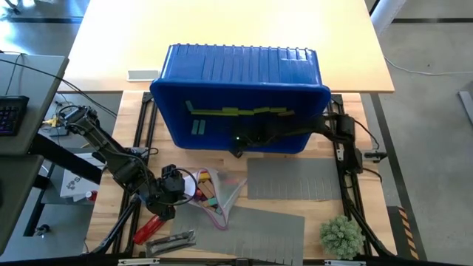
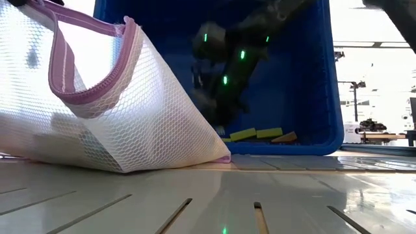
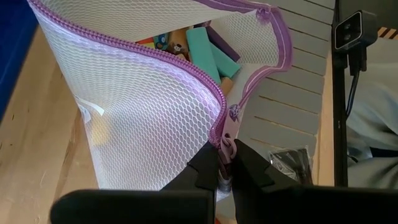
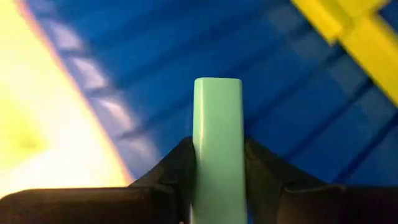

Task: Sort blocks

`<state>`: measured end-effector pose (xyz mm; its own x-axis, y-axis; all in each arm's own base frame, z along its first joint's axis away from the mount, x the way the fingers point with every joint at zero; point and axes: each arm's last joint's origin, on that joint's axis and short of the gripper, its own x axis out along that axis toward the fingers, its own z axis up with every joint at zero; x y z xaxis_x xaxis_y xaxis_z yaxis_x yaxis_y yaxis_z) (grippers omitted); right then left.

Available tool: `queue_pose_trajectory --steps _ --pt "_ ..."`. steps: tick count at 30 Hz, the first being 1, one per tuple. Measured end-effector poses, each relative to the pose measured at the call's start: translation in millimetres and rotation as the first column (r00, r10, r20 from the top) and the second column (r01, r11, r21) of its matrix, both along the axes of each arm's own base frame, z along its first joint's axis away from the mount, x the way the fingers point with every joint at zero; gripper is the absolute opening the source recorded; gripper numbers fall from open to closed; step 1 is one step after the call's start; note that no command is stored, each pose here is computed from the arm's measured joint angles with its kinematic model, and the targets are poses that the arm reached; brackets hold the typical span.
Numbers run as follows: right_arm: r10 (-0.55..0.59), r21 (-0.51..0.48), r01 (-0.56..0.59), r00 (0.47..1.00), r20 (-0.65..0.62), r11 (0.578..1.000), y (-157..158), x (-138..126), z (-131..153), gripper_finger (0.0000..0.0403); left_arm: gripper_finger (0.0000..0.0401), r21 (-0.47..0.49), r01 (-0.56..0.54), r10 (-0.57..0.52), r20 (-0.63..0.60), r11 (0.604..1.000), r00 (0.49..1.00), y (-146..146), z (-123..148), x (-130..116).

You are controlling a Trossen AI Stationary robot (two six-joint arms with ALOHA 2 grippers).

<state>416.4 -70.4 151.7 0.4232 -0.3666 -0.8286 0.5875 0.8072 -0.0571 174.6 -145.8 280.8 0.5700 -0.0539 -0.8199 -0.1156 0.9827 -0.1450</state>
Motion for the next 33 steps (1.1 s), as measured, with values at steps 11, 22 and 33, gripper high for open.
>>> queue_pose_trajectory --steps 11,22,33 --pt "0.266 -0.106 -0.248 0.937 0.226 0.963 111 -10 89 0.0088 0.0001 0.015 -0.011 0.011 0.014 1.0 1.0 0 0 0" --pt "0.58 -0.376 -0.443 0.583 0.569 0.814 236 0 109 0.0088 0.0001 0.018 -0.017 0.017 0.024 1.0 1.0 0 0 1" --pt "0.555 -0.403 -0.387 0.482 0.678 0.829 243 23 78 0.0088 0.0001 0.015 -0.018 0.018 0.026 1.0 0.999 0 1 1"
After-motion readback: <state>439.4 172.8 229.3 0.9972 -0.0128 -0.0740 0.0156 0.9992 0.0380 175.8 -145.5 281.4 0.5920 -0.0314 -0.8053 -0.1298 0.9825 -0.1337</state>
